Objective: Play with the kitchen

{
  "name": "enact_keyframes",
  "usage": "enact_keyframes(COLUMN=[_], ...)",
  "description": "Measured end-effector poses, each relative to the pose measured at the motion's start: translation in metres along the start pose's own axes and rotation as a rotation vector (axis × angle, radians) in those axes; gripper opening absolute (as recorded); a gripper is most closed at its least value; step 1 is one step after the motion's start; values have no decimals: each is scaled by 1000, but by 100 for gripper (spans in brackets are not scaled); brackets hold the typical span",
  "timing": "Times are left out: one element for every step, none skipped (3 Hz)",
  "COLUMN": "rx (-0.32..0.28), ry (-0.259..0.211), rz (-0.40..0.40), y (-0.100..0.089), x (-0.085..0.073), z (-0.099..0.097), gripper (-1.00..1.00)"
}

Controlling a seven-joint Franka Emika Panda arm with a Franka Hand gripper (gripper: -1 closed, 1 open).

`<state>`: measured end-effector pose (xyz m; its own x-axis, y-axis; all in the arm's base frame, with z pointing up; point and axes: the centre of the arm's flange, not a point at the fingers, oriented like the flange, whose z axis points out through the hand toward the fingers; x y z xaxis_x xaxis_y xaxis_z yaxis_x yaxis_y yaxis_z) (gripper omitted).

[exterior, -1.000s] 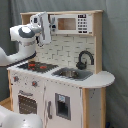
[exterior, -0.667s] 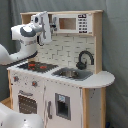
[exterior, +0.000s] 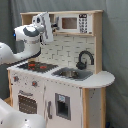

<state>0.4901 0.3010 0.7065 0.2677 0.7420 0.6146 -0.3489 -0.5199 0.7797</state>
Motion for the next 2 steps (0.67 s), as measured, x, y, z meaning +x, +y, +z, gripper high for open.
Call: enact_keyframes(rx=[7,7], ry=[19,22], rz=[-10,-12], y=[-1,-1], x=[8,9], z=[-8,-10], gripper=[-100,100])
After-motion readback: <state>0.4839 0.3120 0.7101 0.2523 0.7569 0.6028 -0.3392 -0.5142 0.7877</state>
